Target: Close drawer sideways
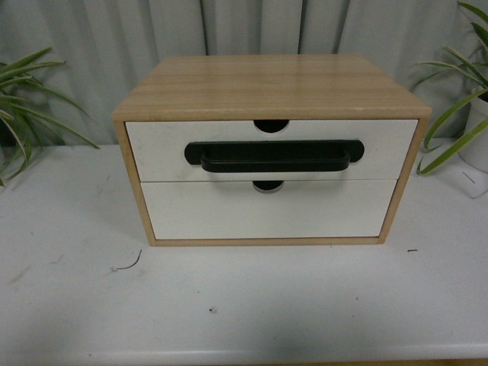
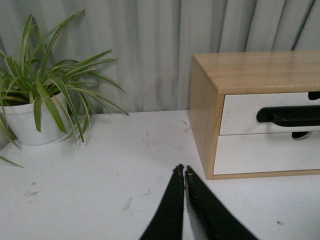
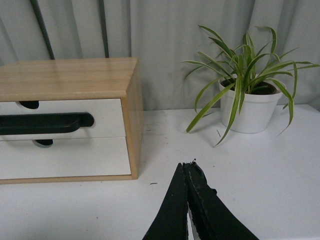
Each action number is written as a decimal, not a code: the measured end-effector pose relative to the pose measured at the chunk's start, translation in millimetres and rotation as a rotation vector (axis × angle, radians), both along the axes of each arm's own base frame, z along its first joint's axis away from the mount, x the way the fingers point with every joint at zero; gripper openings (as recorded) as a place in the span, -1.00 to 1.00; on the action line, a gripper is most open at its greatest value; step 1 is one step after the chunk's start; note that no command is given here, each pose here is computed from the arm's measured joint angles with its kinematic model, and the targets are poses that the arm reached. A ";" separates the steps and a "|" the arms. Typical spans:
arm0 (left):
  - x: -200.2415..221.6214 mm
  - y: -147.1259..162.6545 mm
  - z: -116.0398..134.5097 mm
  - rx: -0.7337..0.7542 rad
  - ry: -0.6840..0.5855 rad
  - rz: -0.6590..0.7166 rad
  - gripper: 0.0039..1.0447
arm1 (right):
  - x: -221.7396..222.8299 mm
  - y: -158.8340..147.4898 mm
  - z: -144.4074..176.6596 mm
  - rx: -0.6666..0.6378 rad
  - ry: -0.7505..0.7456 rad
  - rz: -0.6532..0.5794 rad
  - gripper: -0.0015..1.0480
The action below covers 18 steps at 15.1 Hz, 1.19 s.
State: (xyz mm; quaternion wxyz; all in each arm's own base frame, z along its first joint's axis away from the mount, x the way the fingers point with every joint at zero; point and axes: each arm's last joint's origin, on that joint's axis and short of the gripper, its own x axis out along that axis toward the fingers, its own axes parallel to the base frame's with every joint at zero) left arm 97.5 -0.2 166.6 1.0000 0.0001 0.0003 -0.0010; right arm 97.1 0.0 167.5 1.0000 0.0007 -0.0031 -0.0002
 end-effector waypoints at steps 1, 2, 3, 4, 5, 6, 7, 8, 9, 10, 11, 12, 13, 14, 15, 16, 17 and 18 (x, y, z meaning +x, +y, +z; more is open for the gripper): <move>0.0 0.0 0.0 0.000 0.000 0.000 -0.74 | 0.0 0.0 0.0 -0.002 0.000 0.000 -0.87; 0.0 0.0 0.0 0.000 0.000 0.000 -0.49 | 0.0 0.0 0.0 -0.002 0.000 0.000 -0.63; 0.0 0.0 0.0 0.000 0.000 0.000 -0.25 | 0.0 0.0 0.0 -0.002 0.000 0.000 -0.42; 0.0 0.0 0.0 0.000 0.000 0.000 0.00 | 0.0 0.0 0.0 -0.002 0.000 0.000 -0.17; 0.0 0.0 0.0 0.000 0.000 0.000 0.20 | 0.0 0.0 0.0 -0.002 0.000 0.000 0.04; 0.0 0.0 0.0 0.000 0.000 0.000 0.45 | 0.0 0.0 0.0 -0.002 0.000 0.000 0.28; 0.0 0.0 0.0 0.000 0.000 0.000 0.65 | 0.0 0.0 0.0 -0.002 0.000 0.000 0.52; 0.0 0.0 0.0 0.000 0.000 0.000 0.89 | 0.0 0.0 0.0 -0.002 0.000 0.000 0.77; 0.0 0.0 0.0 0.001 0.000 0.000 0.87 | 0.0 0.0 0.0 -0.001 0.000 0.000 0.91; 0.0 0.0 0.0 0.000 0.000 0.000 0.88 | 0.0 0.0 0.0 -0.002 0.000 0.000 0.86; 0.0 0.0 0.0 0.000 0.000 0.000 0.88 | 0.0 0.0 0.0 -0.001 0.000 0.000 0.87; 0.0 0.0 0.0 0.000 0.000 0.000 0.88 | 0.0 0.0 0.0 -0.001 0.000 0.000 0.87; 0.0 0.0 0.0 0.000 0.000 0.000 0.88 | 0.0 0.0 0.0 -0.002 0.000 0.000 0.87; 0.0 0.0 0.0 0.000 0.000 0.000 0.88 | 0.0 0.0 0.0 -0.001 0.000 0.000 0.87; 0.0 0.0 0.0 0.000 0.000 0.000 0.88 | 0.0 0.0 0.0 -0.001 0.000 0.000 0.87; 0.0 0.0 0.0 0.000 0.000 0.000 0.88 | 0.0 0.0 0.0 -0.001 0.000 0.000 0.87; 0.0 0.0 0.0 0.000 0.000 0.000 0.88 | 0.0 0.0 0.0 -0.001 0.000 0.000 0.87; 0.0 0.0 0.0 0.000 0.000 0.000 0.88 | 0.0 0.0 0.0 -0.002 0.000 0.000 0.87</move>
